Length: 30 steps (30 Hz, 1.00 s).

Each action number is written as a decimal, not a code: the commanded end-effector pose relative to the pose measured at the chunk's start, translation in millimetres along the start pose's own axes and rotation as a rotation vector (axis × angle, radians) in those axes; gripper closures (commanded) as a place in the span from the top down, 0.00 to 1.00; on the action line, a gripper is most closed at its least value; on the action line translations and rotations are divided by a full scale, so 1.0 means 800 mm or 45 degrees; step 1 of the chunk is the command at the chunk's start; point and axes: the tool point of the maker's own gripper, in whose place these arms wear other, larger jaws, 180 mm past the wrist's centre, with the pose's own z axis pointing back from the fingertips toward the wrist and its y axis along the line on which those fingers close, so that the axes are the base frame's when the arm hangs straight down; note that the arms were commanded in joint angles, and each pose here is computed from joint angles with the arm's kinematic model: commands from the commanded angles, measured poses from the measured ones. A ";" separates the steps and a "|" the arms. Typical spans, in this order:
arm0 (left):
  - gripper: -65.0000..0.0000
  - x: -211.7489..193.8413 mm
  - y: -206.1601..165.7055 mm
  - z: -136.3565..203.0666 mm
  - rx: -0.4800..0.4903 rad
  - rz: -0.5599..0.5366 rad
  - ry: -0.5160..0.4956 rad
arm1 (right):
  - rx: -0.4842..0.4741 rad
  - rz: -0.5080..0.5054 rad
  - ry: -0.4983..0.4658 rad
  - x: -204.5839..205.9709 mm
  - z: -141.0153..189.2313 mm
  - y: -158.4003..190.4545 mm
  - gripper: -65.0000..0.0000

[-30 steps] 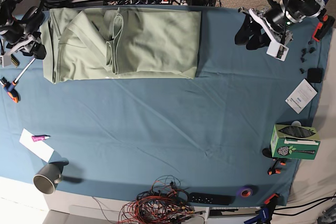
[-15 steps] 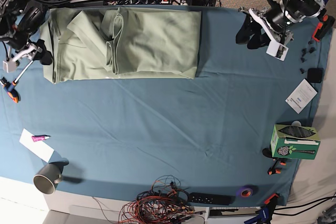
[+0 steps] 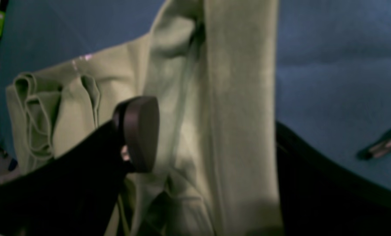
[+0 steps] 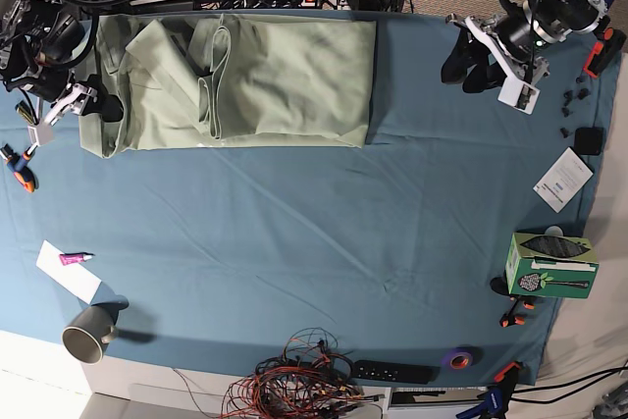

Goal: Fold the T-shirt properly
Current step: 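Grasp the collar end of the strip with the right gripper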

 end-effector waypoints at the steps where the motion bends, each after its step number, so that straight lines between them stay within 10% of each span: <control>1: 0.38 0.014 -0.003 0.004 -0.012 -0.022 -0.054 | -0.050 0.033 0.039 0.002 0.013 -0.010 0.57; 30: 0.38 0.018 -0.003 0.004 -0.012 -0.024 -0.072 | 0.174 -0.036 -0.128 0.022 0.023 0.025 0.57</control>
